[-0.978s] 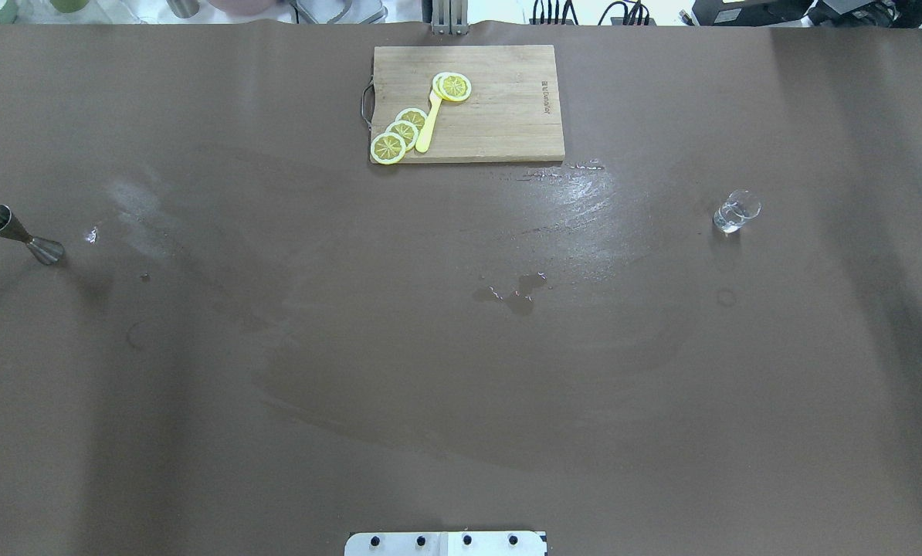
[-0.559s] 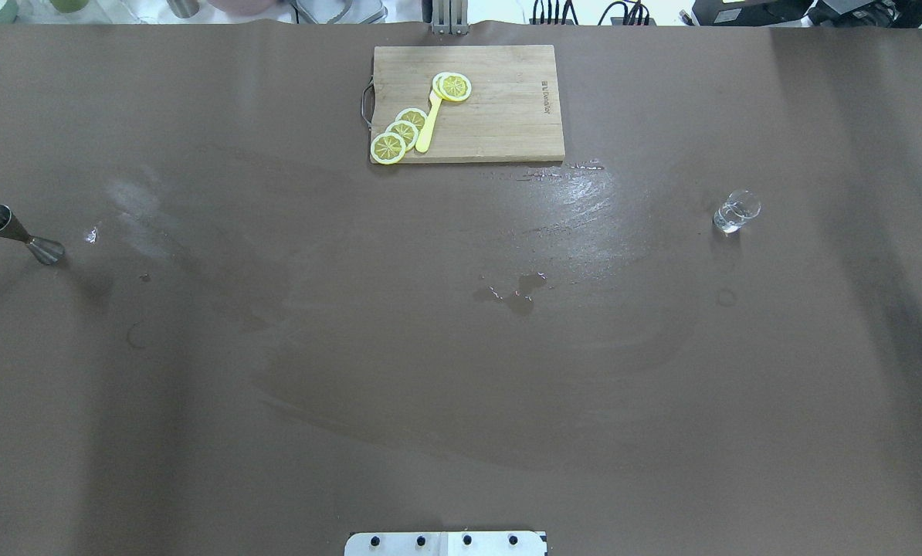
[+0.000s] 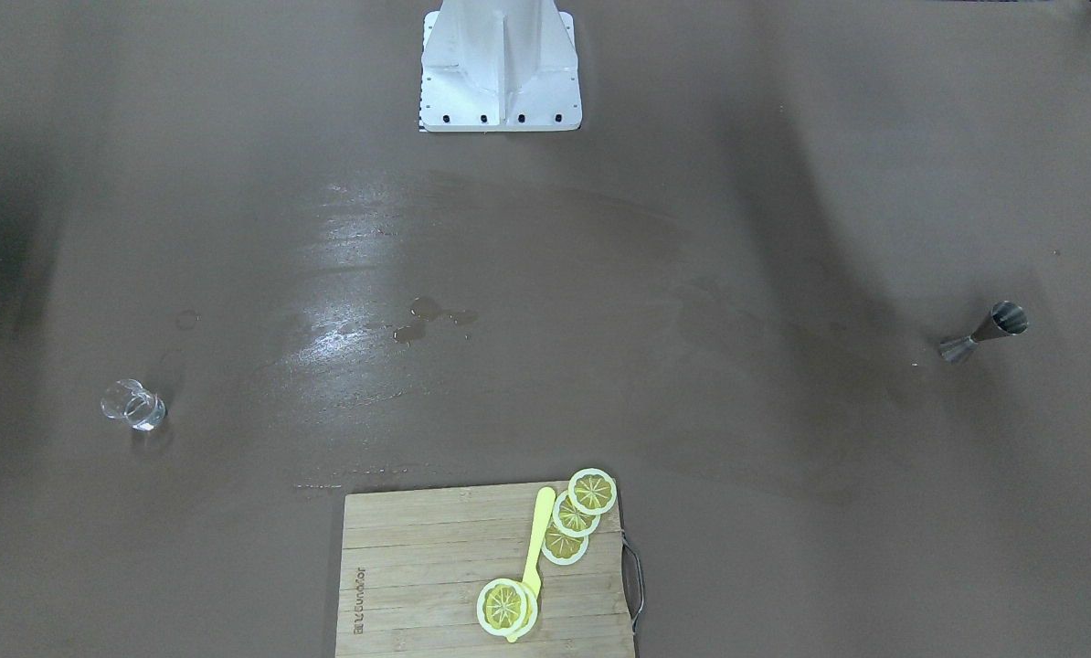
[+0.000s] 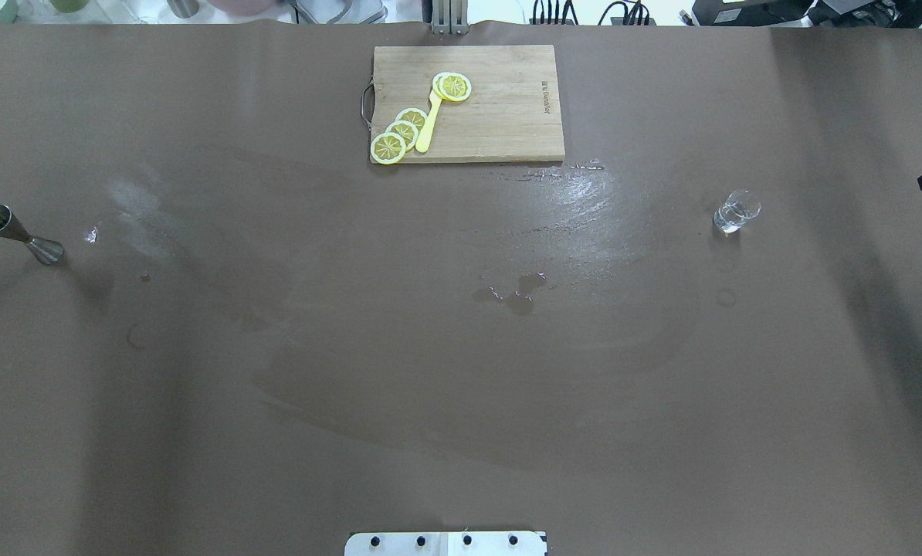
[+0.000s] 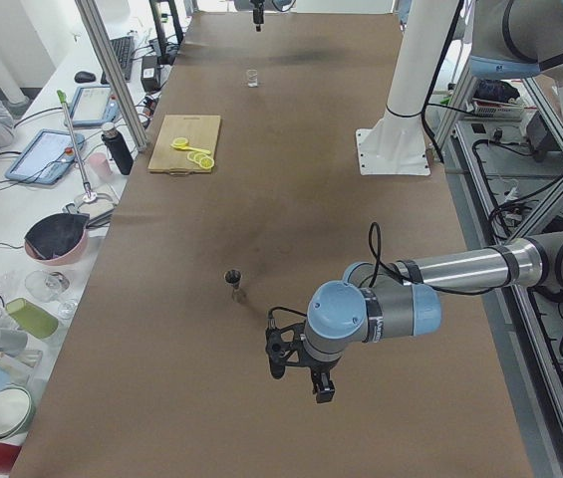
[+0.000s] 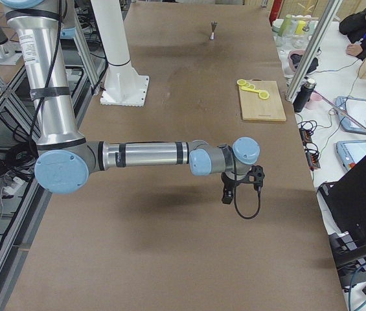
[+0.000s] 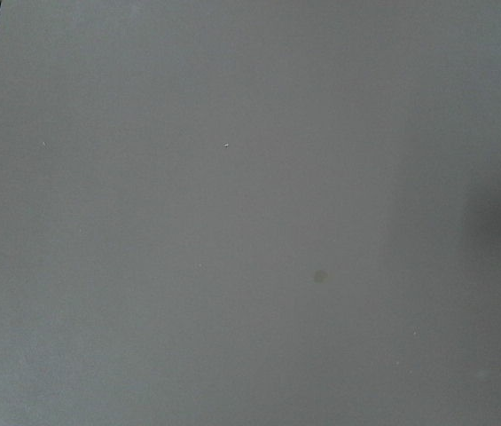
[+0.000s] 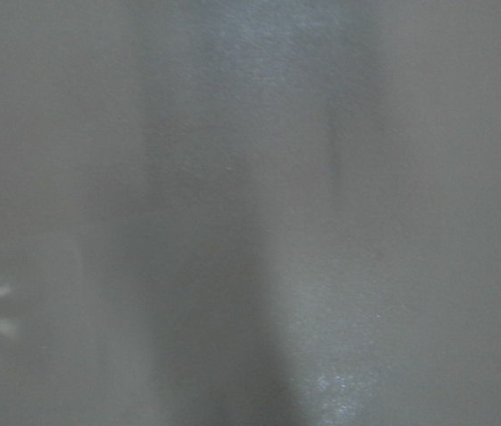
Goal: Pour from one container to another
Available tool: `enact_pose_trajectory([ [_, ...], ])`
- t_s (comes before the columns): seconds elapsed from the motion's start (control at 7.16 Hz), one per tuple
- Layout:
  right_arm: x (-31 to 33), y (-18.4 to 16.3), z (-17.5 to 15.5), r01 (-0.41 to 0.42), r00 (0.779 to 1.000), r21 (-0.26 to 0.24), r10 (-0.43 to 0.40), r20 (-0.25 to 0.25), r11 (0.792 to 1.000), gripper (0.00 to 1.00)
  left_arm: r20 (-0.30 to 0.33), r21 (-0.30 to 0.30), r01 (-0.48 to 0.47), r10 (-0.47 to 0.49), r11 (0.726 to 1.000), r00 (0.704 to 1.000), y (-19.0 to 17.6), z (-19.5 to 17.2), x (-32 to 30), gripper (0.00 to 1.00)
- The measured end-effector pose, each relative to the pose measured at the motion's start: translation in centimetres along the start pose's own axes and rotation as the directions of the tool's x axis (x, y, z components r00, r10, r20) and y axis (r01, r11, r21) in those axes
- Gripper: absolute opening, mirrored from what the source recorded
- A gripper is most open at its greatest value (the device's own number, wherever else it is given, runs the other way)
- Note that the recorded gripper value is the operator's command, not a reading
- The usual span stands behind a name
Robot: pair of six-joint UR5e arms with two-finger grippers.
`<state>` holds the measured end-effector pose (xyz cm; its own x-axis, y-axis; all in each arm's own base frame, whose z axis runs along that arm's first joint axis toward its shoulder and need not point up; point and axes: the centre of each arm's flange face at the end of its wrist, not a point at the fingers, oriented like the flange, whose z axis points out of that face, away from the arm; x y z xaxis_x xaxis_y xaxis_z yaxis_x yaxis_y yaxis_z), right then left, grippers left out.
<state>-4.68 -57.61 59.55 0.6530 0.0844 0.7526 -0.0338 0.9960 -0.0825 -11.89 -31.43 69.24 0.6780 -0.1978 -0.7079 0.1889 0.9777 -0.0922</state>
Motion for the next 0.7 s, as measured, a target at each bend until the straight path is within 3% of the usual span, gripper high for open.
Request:
enact_pose_trajectory([
  [0.42,-5.4,-1.0,-3.9,0.084,0.996,0.062,-0.086,0.03,0.995,1.0,0.002,-0.001,0.0,0.0,1.0,1.0,0.0,0.0,0.0,0.99],
  [0.7,-11.1,-1.9,-4.0,0.19,0.979,0.078,-0.195,0.056,0.979,1.0,0.007,0.0,0.001,-0.001,1.0,1.0,0.0,0.0,-0.1,0.99],
])
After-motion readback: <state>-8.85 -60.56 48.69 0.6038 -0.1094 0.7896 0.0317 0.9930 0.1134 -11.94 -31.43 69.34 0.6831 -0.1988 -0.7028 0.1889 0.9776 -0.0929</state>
